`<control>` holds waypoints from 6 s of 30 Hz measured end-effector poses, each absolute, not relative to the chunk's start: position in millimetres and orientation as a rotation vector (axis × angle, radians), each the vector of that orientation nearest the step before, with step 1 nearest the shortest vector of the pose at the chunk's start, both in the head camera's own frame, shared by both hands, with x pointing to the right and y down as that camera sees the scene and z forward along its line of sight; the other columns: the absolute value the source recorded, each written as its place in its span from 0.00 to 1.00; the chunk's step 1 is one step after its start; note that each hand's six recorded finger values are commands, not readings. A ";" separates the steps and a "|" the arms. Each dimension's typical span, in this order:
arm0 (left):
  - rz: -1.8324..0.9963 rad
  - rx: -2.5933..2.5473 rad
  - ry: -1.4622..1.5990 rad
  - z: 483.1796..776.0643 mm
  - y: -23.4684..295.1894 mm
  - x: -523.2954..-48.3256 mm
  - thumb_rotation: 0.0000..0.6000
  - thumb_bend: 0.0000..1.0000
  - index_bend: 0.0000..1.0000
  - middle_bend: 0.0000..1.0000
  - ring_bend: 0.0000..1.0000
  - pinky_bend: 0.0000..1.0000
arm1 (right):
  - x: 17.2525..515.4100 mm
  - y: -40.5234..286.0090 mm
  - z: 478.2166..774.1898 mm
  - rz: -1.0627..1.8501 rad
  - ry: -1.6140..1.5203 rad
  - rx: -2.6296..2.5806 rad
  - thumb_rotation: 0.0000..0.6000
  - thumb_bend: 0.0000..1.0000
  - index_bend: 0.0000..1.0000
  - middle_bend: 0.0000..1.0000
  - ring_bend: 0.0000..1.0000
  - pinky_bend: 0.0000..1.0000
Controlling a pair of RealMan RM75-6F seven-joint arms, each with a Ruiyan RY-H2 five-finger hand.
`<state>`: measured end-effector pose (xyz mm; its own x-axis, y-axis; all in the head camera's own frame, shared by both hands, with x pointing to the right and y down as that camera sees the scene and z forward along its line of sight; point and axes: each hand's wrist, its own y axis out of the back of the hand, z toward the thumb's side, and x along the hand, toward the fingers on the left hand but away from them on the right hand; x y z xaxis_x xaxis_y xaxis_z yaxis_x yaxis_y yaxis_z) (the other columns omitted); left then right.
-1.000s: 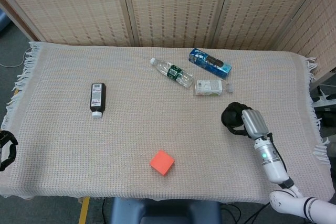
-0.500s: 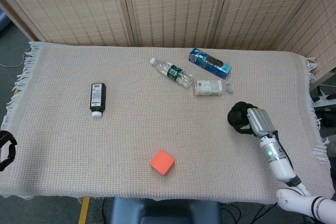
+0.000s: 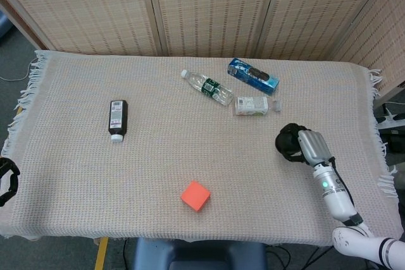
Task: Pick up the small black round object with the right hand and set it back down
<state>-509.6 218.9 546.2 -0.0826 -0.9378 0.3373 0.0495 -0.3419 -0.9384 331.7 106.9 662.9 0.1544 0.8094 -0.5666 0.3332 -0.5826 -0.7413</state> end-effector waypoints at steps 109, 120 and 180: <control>-1.562 -1.391 1.003 552.7 220.3 -506.0 1.00 0.56 0.59 0.40 0.30 0.44 | 340.9 140.9 706.2 1.657 -0.725 -2.164 1.00 0.65 0.41 0.26 0.18 0.26; -1.564 -1.390 1.001 552.7 220.5 -505.8 1.00 0.56 0.59 0.40 0.30 0.44 | 342.4 145.2 703.4 1.680 -0.679 -2.150 1.00 0.40 0.12 0.06 0.00 0.07; -1.565 -1.391 1.007 551.9 221.0 -506.2 1.00 0.56 0.58 0.40 0.30 0.44 | 361.4 128.0 650.7 1.512 -0.993 -1.965 1.00 0.29 0.53 0.42 0.47 0.61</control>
<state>-506.2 221.0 551.9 -0.0799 -0.9285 0.3625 0.0550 -0.3672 -0.9285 361.4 128.0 650.7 0.1324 0.7742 -0.6190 0.2601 -0.6297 -0.7320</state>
